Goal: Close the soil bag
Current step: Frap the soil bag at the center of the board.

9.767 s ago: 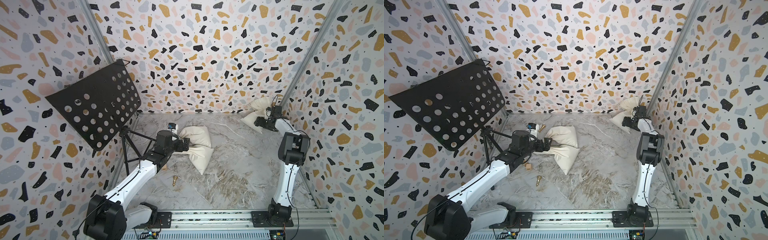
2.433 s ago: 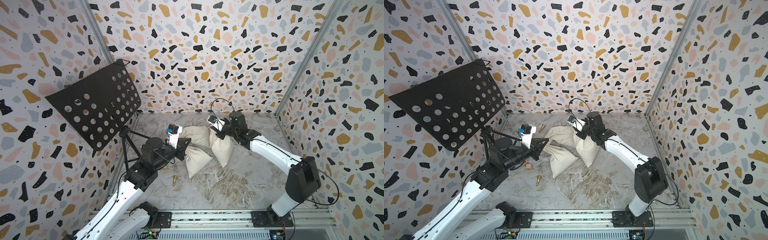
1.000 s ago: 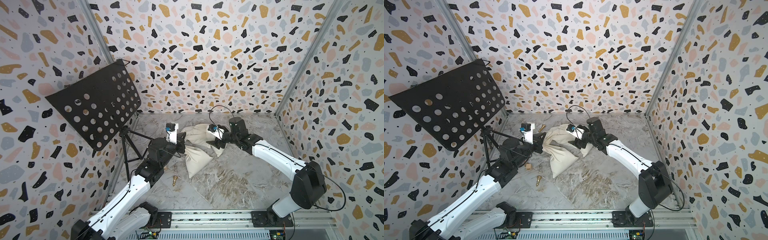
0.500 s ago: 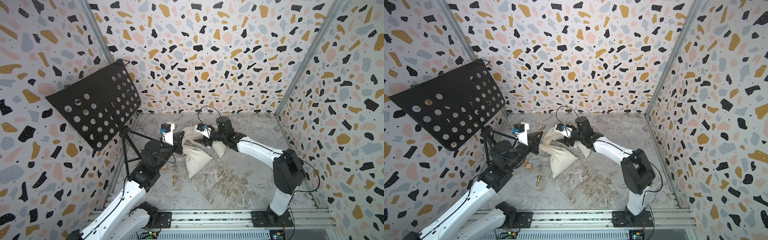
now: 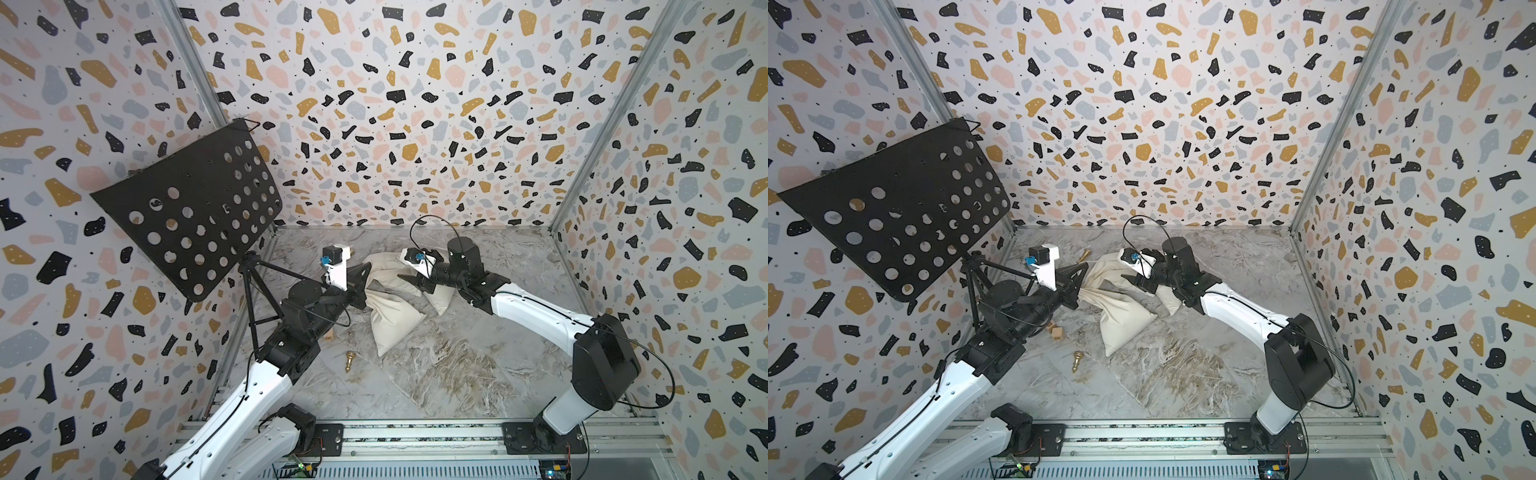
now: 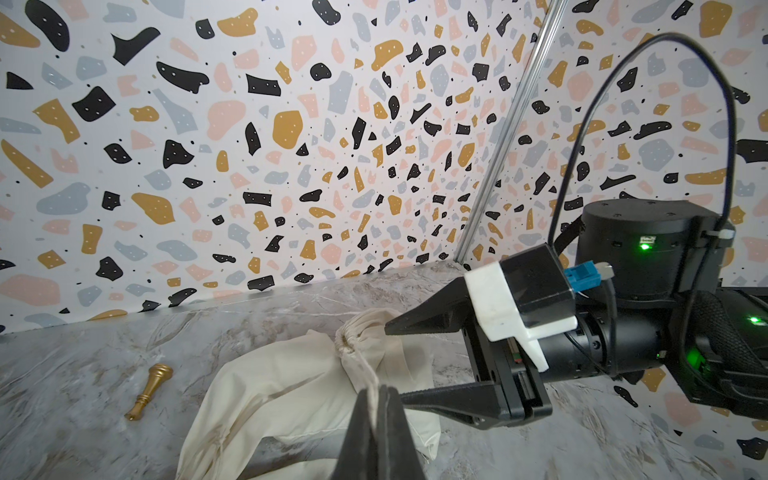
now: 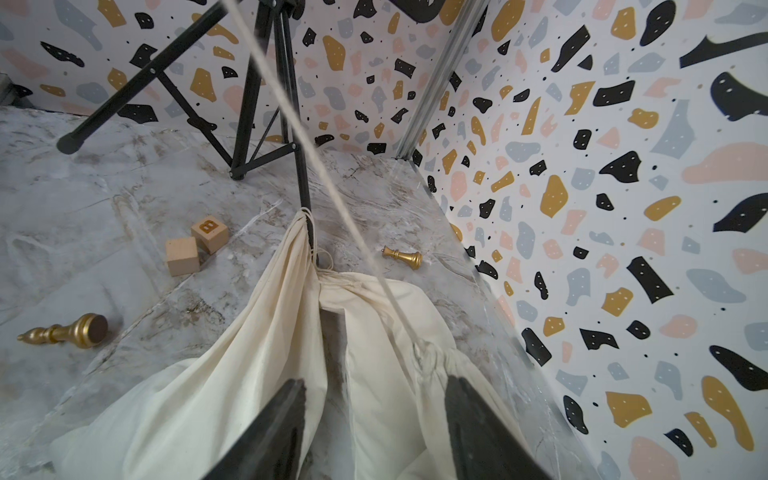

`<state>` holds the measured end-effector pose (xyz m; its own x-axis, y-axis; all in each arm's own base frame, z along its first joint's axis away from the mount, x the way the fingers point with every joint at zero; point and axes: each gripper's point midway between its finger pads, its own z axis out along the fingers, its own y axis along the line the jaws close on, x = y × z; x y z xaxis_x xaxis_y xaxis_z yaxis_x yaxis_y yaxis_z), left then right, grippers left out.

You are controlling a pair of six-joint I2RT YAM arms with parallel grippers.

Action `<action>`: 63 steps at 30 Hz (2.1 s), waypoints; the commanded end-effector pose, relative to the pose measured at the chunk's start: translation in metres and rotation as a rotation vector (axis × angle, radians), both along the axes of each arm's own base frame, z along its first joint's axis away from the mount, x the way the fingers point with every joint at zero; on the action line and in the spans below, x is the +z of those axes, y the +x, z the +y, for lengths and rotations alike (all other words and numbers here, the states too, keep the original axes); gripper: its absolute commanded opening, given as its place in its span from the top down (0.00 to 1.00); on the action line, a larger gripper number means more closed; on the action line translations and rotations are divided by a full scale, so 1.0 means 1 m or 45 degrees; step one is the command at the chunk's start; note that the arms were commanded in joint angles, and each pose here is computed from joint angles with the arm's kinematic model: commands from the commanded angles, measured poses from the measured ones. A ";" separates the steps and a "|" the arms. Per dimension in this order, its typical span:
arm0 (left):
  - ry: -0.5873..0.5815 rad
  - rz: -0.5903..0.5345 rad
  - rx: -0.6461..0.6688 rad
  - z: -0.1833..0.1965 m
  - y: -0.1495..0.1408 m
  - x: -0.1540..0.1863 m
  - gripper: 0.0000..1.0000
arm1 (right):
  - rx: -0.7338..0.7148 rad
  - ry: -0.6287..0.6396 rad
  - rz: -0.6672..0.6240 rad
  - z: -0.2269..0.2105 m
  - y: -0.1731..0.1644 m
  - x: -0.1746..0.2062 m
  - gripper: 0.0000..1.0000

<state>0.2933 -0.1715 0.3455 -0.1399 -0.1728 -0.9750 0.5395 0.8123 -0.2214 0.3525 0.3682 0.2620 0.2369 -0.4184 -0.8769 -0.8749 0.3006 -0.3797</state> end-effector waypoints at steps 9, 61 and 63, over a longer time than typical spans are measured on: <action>-0.105 -0.150 -0.064 -0.001 -0.014 0.058 1.00 | 0.110 -0.008 0.062 0.040 0.025 -0.004 0.65; -0.293 -0.381 -0.038 0.038 -0.080 0.136 1.00 | -1.336 -0.805 0.214 -0.303 0.136 -0.080 0.92; -0.273 -0.335 -0.018 0.034 -0.066 0.122 1.00 | -1.298 -0.784 0.207 -0.302 0.124 -0.063 0.88</action>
<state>0.2517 -0.1626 0.3430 -0.2838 -0.1865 -0.9406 0.5456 0.7752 -0.3183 0.4561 0.2132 0.1799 -0.2410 -0.7471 -0.6194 -0.7241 0.5634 -0.3978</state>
